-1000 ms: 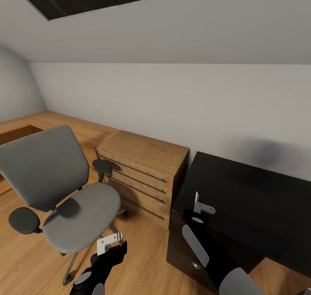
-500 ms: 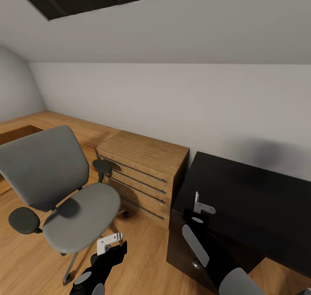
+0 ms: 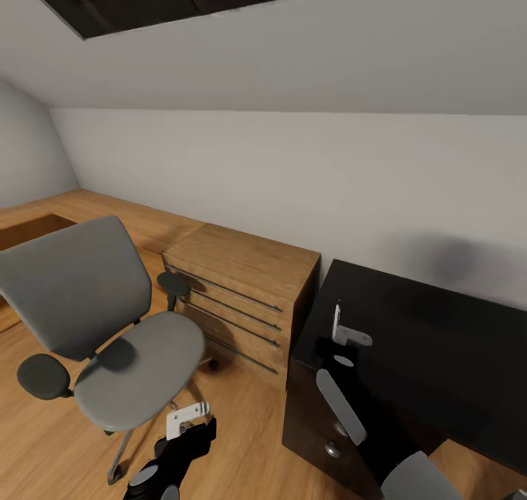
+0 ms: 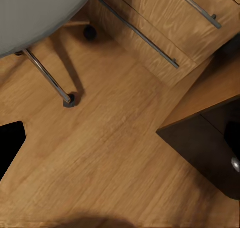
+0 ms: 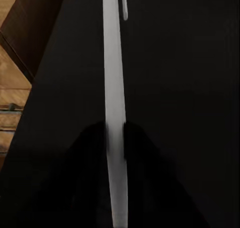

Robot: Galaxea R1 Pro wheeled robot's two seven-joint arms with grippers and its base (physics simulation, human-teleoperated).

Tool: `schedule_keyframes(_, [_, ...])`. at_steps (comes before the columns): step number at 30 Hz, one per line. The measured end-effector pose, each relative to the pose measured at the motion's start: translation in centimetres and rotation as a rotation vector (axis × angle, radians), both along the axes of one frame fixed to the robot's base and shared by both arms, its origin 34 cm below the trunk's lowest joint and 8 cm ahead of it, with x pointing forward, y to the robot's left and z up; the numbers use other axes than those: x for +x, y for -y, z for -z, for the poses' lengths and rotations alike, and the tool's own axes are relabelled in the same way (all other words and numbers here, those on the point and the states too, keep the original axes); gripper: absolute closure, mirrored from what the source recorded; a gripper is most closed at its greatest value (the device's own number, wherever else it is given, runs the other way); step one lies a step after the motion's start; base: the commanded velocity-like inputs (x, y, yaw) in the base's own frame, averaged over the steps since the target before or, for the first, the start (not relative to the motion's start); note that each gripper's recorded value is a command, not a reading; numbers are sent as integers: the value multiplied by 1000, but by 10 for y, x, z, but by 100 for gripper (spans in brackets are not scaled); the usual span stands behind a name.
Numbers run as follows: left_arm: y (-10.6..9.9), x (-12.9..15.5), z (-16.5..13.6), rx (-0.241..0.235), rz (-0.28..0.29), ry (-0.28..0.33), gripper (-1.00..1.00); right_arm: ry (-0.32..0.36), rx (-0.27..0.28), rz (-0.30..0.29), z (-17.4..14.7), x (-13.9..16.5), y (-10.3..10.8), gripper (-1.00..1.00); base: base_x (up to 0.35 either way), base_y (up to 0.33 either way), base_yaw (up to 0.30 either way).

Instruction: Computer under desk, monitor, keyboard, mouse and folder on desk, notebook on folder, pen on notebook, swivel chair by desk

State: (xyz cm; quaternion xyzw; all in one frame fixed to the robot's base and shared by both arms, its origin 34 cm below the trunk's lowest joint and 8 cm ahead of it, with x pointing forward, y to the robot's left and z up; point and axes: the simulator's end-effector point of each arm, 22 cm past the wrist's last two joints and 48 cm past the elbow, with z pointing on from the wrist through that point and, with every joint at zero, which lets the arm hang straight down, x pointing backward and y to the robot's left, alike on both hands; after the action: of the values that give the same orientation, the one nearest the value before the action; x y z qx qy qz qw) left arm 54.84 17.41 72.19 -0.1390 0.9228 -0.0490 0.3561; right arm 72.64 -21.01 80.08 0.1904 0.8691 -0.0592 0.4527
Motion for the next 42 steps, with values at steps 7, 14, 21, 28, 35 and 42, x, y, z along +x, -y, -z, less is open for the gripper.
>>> schedule_keyframes(7, [0,-28,32,19,13,-110,-100,78,-5,-40,-65,12,15,100,0,0,0])
schedule_keyframes(14, [0,-57,57,36,29,-207,-100,119,36,-44,-98,1,19,100,0,0,0])
schedule_keyframes(21, [-2,-93,82,55,45,-311,-100,134,50,-47,-113,-8,19,100,0,0,0])
schedule_keyframes(28, [-23,-128,104,106,54,-399,-100,150,61,-47,-129,-10,16,100,0,0,0])
schedule_keyframes(35, [-42,-154,120,158,18,-389,-100,164,68,-31,-139,-10,19,100,0,0,-128])
schedule_keyframes(42, [-51,-205,144,188,38,-530,-100,156,63,-7,-145,-13,24,100,0,0,-181])
